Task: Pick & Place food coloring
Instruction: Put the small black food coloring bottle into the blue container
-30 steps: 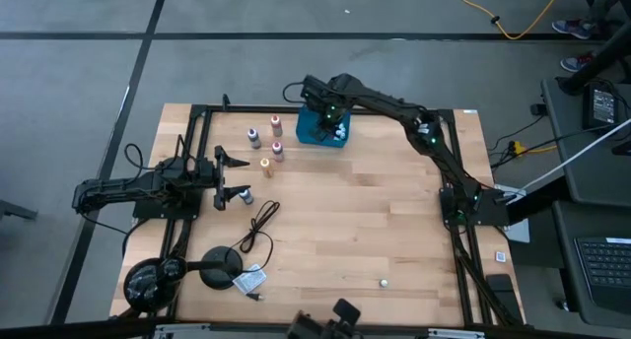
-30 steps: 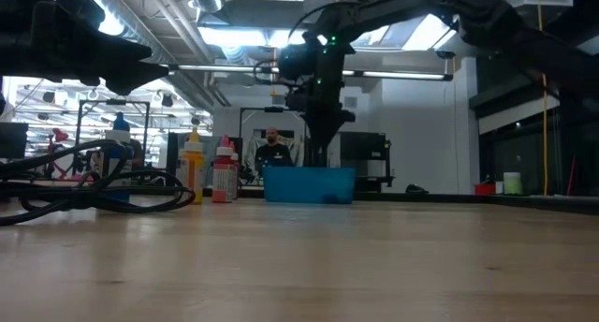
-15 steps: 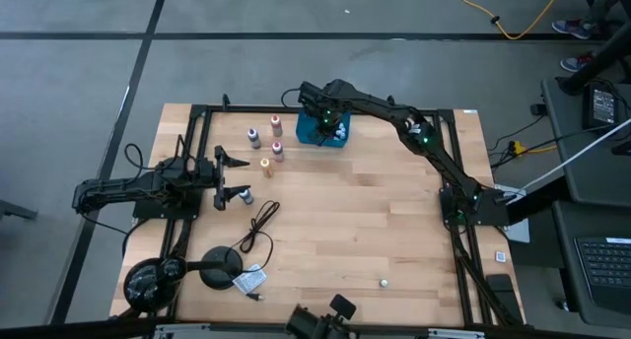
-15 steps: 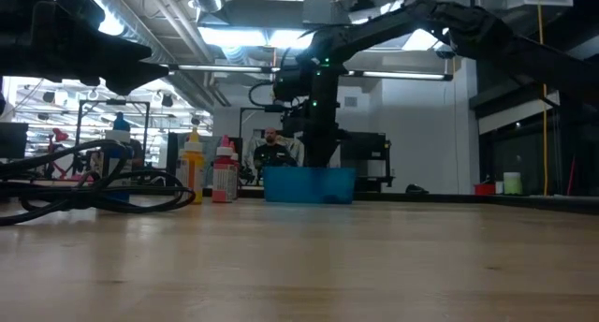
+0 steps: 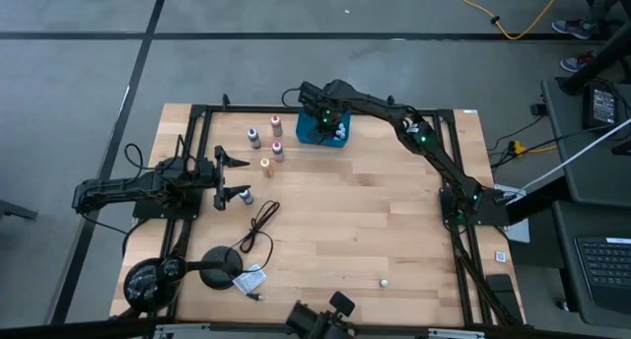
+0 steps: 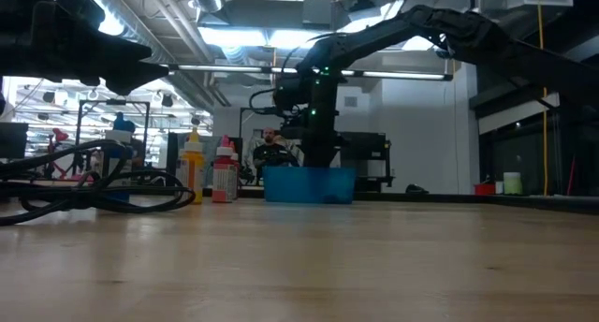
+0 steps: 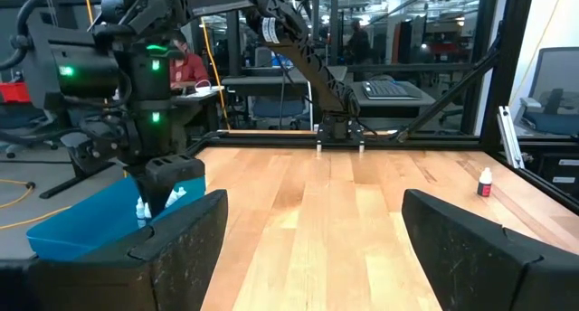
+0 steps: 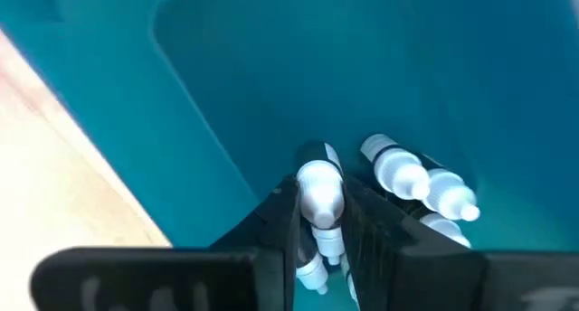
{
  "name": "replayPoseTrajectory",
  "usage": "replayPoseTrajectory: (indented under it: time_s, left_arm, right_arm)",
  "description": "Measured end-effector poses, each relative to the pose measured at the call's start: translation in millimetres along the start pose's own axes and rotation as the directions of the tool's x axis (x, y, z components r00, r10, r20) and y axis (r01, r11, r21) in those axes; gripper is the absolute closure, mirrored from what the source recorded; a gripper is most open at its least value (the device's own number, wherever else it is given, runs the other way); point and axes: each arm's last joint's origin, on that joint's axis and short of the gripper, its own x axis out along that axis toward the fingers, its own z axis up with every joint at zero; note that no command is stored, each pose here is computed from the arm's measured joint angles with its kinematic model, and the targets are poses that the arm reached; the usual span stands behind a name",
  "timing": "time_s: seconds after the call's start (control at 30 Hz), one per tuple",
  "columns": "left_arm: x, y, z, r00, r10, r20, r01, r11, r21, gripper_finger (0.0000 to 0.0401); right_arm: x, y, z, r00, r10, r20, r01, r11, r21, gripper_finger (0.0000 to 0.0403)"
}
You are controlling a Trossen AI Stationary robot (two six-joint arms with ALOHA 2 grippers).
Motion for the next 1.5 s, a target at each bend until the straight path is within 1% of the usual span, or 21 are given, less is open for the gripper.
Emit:
replayPoseTrajectory:
  time_s: [0.57,0.67,0.83,0.93,1.5]
  left_arm:
    - [0.0,0.0,0.0,1.0,0.0,0.0,0.0,1.0,0.0,0.0073]
    - [0.0,0.0,0.0,1.0,0.0,0.0,0.0,1.0,0.0,0.0074]
    - [0.0,0.0,-0.1,1.0,0.0,-0.001,0.0,1.0,0.0,0.0073]
    - [0.0,0.0,-0.1,1.0,0.0,0.0,0.0,1.0,0.0,0.0074]
    - [0.0,0.0,-0.1,1.0,0.0,-0.001,0.0,1.0,0.0,0.0074]
  right_arm:
    - [5.3,0.2,0.4,1.0,-0.001,-0.006,0.001,1.0,0.007,0.0328]
    - [5.5,0.2,0.2,1.0,-0.001,-0.008,0.001,1.0,0.01,0.0316]
    - [5.5,0.2,0.2,1.0,-0.001,-0.008,0.001,1.0,0.01,0.0284]
    - [5.4,-0.2,0.2,1.0,-0.001,-0.008,0.001,1.0,0.011,0.0273]
    - [4.7,-0.9,-1.1,1.0,-0.003,-0.023,0.003,1.0,0.009,0.0269]
